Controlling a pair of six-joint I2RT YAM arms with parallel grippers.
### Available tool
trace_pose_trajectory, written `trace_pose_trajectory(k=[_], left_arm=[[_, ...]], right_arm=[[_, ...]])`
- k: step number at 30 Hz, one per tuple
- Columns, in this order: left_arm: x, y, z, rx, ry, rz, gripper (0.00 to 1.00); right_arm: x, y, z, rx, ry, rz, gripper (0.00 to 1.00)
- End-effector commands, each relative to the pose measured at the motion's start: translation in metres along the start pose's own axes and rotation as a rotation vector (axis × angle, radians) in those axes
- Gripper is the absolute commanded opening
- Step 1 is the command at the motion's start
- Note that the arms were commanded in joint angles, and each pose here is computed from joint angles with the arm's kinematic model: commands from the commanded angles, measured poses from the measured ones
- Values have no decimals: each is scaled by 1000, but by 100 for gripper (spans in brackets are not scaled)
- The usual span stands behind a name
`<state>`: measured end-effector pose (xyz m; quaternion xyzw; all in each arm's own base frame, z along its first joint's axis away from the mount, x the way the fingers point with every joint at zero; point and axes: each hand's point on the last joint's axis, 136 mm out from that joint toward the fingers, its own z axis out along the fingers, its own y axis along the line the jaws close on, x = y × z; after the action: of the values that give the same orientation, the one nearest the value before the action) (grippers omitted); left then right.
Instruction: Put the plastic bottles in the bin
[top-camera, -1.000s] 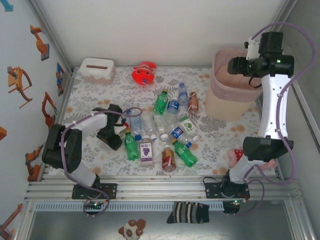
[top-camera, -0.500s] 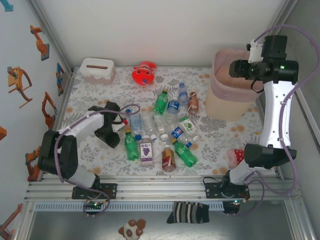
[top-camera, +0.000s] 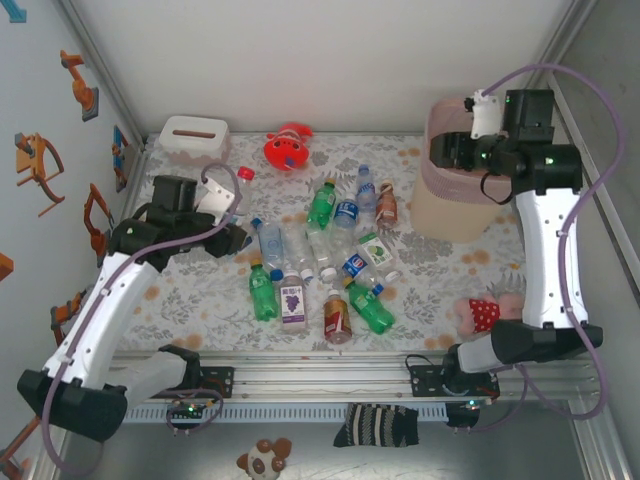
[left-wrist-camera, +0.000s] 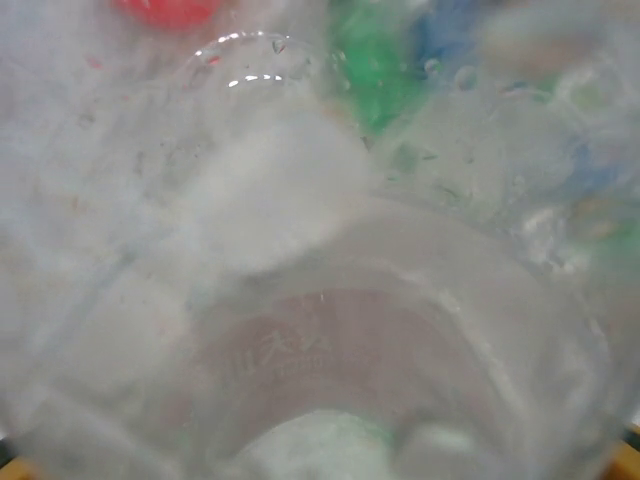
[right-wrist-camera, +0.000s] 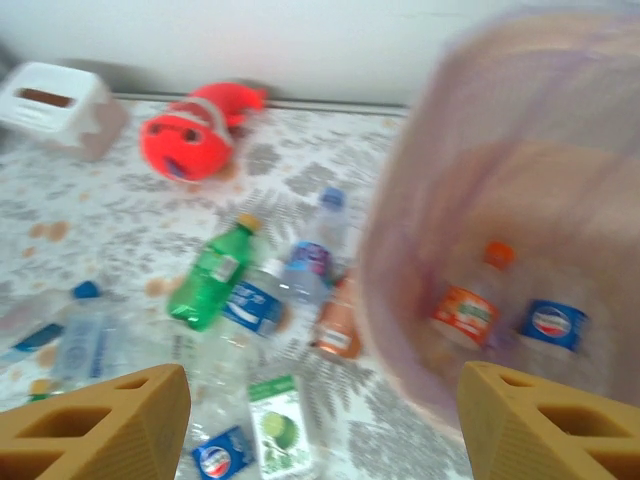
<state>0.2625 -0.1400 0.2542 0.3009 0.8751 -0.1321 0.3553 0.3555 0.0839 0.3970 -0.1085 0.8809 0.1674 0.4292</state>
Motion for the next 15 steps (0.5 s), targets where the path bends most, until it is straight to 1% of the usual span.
trace_pose_trajectory(k=[1,4,8,12,15], left_arm=[[-59,-41,-24,239,-273,-17,54],[-90,-62,-45,353,-436,-2,54],[-120,-89,-70,492,-600,36,55],[-138,-121,-90,617,-704,132,55],[-146,-140,-99,690,-747,189,55]], right_arm=[[-27,51,-14,-209,-161,-52,70],[-33,85,-22,-354,-235,-80,70],[-40,131,-43,-549,-350,-154,72],[-43,173,-68,-737,-443,-225,73],[-44,198,-80,-854,-464,-247,73]])
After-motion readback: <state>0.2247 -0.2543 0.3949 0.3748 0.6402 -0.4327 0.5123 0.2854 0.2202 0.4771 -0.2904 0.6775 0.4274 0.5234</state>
